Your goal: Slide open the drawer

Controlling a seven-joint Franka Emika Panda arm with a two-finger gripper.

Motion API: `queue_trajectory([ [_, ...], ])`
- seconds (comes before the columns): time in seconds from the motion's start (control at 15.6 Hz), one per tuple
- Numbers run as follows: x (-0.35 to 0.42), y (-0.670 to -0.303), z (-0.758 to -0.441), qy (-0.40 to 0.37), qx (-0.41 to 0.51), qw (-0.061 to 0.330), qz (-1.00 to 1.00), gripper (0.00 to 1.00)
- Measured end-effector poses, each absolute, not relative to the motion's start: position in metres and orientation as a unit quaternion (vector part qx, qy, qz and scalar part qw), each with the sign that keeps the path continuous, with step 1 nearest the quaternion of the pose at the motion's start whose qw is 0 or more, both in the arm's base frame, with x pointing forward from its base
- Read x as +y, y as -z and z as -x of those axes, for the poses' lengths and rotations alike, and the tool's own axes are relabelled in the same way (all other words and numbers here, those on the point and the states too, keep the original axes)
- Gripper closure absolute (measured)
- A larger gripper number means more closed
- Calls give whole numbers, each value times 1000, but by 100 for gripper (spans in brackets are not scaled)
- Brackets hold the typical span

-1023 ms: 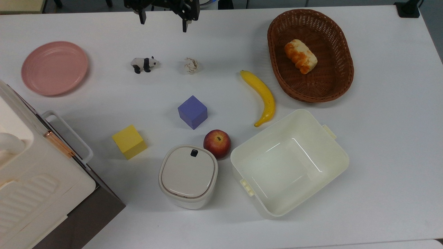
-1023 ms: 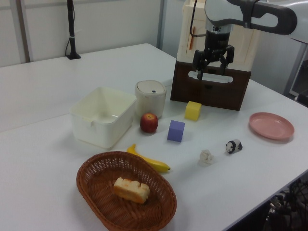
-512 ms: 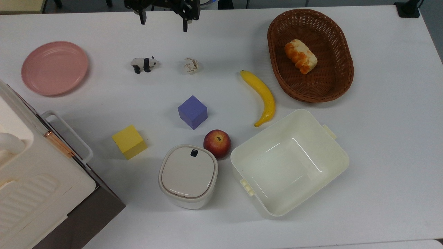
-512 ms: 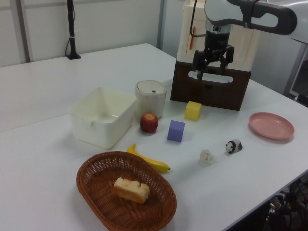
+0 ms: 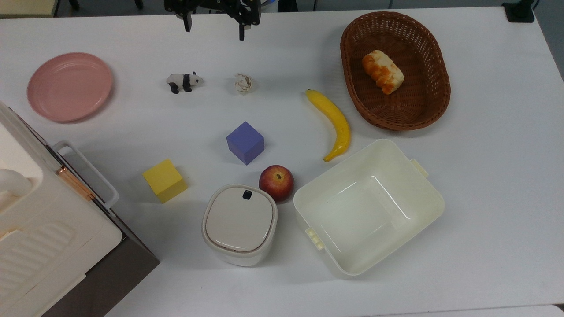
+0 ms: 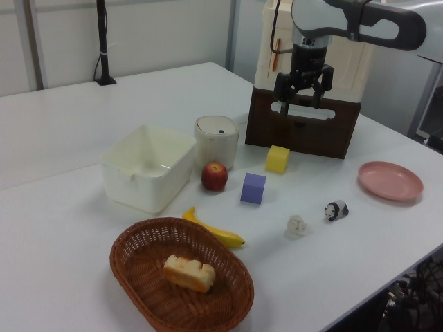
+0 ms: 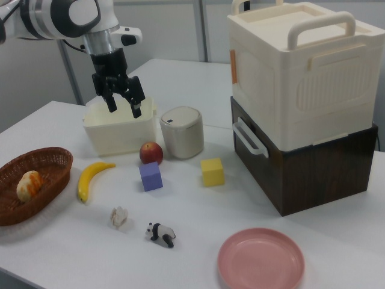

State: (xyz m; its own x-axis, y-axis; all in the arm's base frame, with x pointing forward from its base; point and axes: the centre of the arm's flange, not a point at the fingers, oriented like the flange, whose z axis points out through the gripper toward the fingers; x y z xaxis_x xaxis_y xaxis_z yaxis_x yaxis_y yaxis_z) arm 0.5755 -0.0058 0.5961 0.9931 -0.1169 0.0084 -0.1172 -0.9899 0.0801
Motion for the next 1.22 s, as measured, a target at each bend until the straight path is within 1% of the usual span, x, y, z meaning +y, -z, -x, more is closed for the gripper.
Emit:
queue_trajectory([
  [0.9, -6, -600, -576, -6, -57, 40, -998, 0],
  [1.02, -6, -600, -576, -5, -33, 40, -999, 0],
  [1.22, -9, -600, -576, -2, 51, 41, -998, 0],
])
